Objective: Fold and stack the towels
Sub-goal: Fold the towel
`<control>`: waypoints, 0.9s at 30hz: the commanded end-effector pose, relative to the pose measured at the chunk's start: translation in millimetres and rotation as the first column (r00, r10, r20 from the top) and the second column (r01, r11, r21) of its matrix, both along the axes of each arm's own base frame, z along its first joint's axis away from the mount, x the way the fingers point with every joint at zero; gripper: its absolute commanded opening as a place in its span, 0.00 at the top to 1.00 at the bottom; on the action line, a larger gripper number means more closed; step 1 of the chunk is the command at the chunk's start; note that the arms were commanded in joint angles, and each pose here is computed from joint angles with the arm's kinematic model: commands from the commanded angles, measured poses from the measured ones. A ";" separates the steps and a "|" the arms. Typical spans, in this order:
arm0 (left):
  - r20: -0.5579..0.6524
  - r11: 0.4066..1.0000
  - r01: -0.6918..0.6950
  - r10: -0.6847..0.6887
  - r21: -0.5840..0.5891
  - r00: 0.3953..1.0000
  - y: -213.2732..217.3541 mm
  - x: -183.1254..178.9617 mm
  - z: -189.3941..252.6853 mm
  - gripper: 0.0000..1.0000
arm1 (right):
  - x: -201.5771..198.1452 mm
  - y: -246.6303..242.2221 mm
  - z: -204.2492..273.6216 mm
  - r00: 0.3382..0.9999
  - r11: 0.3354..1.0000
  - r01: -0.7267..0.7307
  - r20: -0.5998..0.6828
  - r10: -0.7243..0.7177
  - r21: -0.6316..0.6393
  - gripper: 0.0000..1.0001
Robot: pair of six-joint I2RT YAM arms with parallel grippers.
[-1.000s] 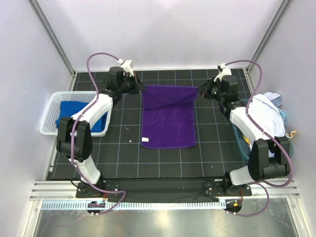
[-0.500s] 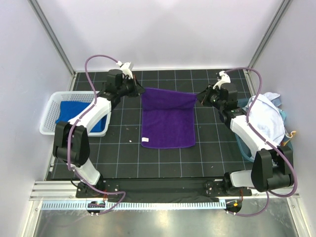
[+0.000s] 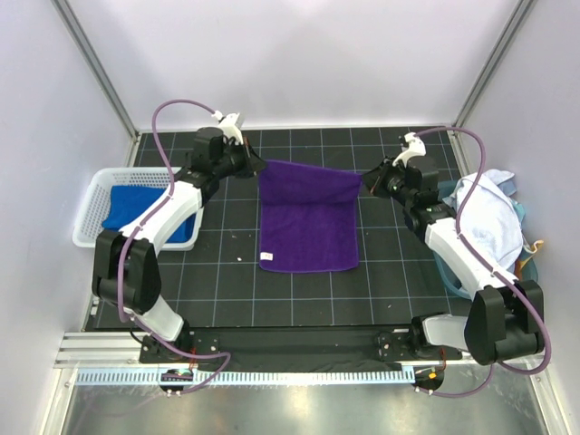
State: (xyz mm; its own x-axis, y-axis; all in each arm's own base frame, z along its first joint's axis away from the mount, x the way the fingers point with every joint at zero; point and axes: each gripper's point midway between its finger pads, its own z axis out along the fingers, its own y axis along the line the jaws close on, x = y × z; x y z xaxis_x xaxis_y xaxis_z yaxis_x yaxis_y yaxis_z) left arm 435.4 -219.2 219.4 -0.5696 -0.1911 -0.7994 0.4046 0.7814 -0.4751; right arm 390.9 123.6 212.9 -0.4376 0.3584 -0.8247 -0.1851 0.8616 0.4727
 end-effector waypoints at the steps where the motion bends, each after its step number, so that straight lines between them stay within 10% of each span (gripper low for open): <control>1: 0.052 1.000 0.000 0.000 0.005 0.999 0.9 -6.3 17.7 1.00 | -4.1 -2.4 13.4 0.999 1.000 0.019 0.042 -0.019 0.006 0.99; 27: 0.037 0.999 -0.018 0.017 0.031 0.999 -3.4 -38.6 3.7 1.00 | -39.2 1.5 -8.4 1.000 1.000 0.006 -0.005 -0.006 0.007 0.99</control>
State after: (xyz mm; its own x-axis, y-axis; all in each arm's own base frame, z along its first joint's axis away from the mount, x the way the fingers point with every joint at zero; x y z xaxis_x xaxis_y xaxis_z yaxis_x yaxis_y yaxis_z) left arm 388.4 -223.4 179.3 -0.6292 -0.1452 -0.7635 0.3685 0.8092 -0.4576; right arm 347.4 125.1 176.0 -0.5076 0.3523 -0.7863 -0.1486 0.8631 0.4827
